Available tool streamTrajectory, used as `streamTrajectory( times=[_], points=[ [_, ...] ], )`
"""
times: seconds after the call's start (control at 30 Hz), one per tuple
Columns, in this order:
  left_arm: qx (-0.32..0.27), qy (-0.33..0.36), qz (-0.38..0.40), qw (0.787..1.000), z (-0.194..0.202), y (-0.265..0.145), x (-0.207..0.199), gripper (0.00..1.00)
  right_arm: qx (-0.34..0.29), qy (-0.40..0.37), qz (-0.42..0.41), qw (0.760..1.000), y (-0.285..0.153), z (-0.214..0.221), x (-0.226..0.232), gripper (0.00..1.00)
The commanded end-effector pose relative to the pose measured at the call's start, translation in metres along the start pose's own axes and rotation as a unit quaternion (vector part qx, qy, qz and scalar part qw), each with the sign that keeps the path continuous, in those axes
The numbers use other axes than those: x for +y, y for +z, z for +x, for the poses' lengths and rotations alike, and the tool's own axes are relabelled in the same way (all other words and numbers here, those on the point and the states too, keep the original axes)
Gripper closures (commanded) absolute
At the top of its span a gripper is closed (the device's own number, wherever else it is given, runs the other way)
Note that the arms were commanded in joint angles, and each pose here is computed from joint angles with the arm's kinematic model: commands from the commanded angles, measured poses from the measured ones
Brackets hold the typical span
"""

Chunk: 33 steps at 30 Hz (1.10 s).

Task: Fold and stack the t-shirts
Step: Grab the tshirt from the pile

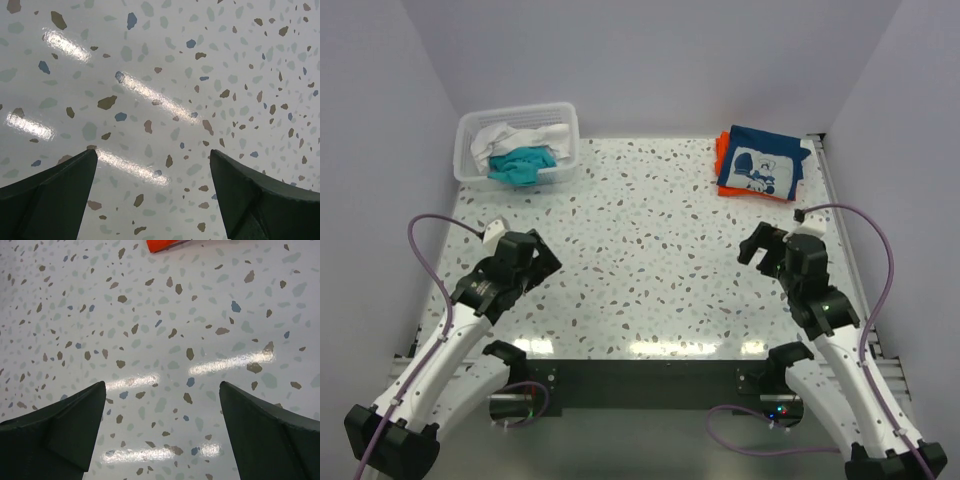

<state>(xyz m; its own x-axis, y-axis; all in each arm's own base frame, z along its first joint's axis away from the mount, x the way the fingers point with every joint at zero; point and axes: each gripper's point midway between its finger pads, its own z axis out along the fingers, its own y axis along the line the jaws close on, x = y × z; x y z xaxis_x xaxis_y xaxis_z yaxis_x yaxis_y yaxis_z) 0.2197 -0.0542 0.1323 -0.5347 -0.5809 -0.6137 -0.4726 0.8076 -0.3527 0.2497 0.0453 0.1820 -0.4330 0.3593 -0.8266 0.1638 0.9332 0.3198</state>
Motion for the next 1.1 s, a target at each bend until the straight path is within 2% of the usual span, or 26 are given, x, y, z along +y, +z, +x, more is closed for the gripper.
streamTrajectory(
  times=[0.0, 0.27, 0.43, 0.7, 0.87, 1.07],
  points=[
    [-0.005, -0.011, -0.003, 1.000, -0.003, -0.001, 0.001, 0.00, -0.034, 0.005, -0.028, 0.999, -0.003, -0.015, 0.010, 0.01],
    [-0.020, -0.006, 0.009, 1.000, -0.021, 0.001, -0.020, 0.00, -0.027, -0.014, -0.048, 0.998, 0.001, -0.009, 0.015, 0.01],
    [-0.028, 0.004, -0.007, 1.000, -0.038, 0.016, -0.039, 0.00, -0.021, -0.027, -0.053, 0.998, 0.007, -0.003, 0.016, 0.01],
    [-0.081, -0.010, -0.006, 0.997, -0.112, 0.036, -0.085, 0.00, -0.020, -0.032, -0.069, 0.997, 0.010, 0.001, 0.020, 0.01],
    [-0.100, -0.035, -0.025, 0.994, -0.171, 0.070, -0.085, 0.00, -0.006, -0.037, -0.082, 0.996, 0.014, 0.006, 0.026, 0.01],
    [-0.095, -0.027, -0.030, 0.995, -0.221, 0.114, -0.083, 0.00, 0.012, -0.039, -0.090, 0.995, 0.019, 0.014, 0.029, 0.01]
  ],
)
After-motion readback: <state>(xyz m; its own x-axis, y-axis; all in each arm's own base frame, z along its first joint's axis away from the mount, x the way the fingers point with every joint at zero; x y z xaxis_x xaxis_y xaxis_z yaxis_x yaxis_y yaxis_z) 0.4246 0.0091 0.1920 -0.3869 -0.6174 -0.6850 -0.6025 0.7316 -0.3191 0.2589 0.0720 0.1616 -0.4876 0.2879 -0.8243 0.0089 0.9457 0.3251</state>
